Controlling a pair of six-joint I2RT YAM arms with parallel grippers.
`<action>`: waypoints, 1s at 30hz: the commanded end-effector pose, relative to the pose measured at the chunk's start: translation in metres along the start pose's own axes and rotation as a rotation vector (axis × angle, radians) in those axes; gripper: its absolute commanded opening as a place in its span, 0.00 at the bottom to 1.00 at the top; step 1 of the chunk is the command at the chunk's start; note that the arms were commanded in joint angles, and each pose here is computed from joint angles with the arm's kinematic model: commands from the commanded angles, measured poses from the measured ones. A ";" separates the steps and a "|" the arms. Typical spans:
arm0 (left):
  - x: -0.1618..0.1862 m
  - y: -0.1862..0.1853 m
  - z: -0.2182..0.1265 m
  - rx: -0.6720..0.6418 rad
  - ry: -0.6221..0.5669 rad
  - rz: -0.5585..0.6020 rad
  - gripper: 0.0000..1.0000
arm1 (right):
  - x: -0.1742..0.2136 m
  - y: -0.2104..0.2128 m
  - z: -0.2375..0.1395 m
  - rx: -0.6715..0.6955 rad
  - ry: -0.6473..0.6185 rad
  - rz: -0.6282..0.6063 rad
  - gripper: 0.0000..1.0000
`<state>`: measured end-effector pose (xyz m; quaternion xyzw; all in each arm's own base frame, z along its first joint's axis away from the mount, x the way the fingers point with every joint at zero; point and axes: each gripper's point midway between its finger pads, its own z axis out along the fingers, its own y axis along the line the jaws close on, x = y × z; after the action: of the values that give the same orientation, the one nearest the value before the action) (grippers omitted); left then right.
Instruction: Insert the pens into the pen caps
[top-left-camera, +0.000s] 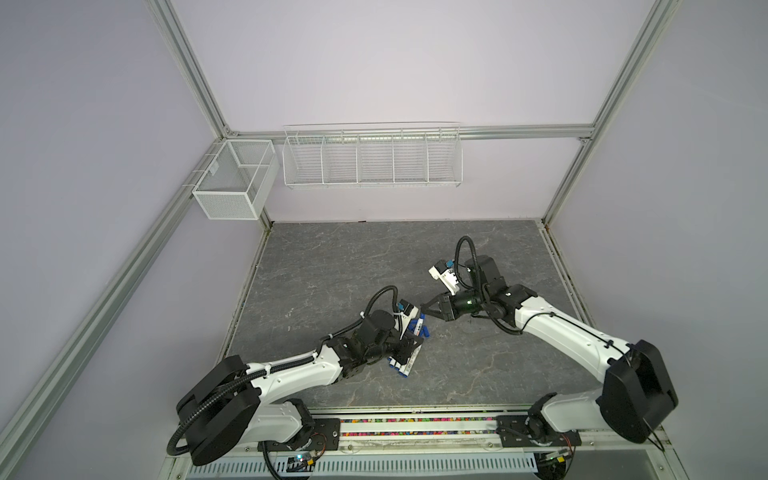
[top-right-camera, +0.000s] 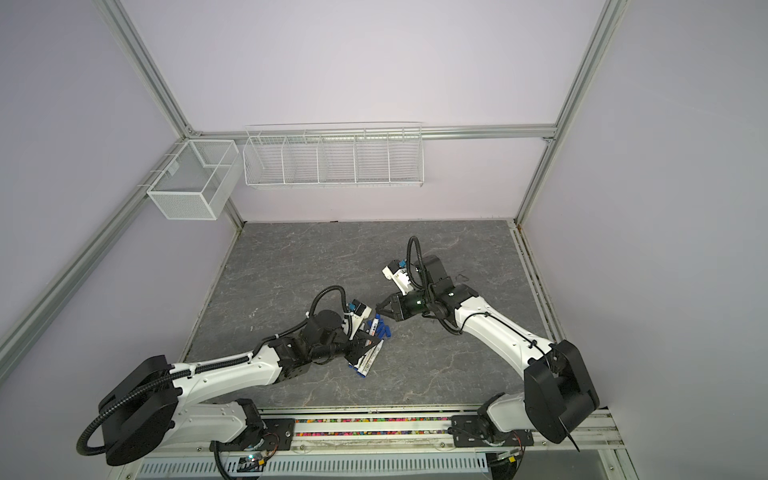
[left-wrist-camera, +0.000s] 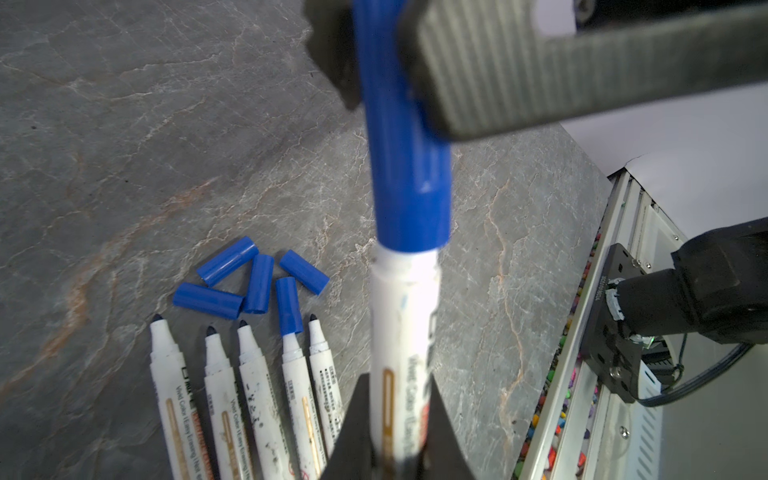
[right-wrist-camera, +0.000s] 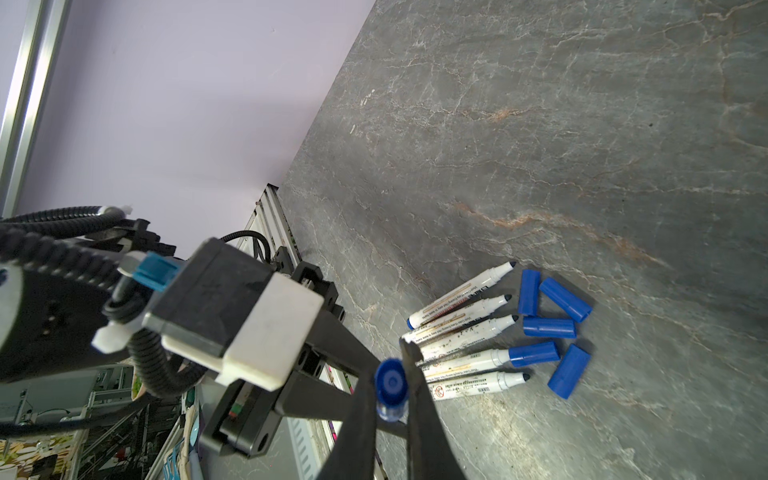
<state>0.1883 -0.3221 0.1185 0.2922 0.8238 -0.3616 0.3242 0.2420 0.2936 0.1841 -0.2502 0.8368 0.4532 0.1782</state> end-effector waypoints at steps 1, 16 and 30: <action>-0.073 0.002 -0.009 -0.040 -0.230 -0.007 0.00 | 0.067 0.034 -0.001 -0.163 0.243 0.154 0.08; -0.095 -0.011 -0.017 0.020 -0.280 -0.007 0.00 | 0.082 0.043 -0.004 -0.217 0.310 0.244 0.07; -0.121 -0.025 -0.018 0.130 -0.292 0.009 0.00 | 0.096 0.056 -0.005 -0.253 0.359 0.252 0.07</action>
<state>0.1767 -0.3306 0.1211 0.3111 0.8225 -0.3990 0.2597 0.2272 0.2902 0.1821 -0.2352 0.8415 0.4652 0.1420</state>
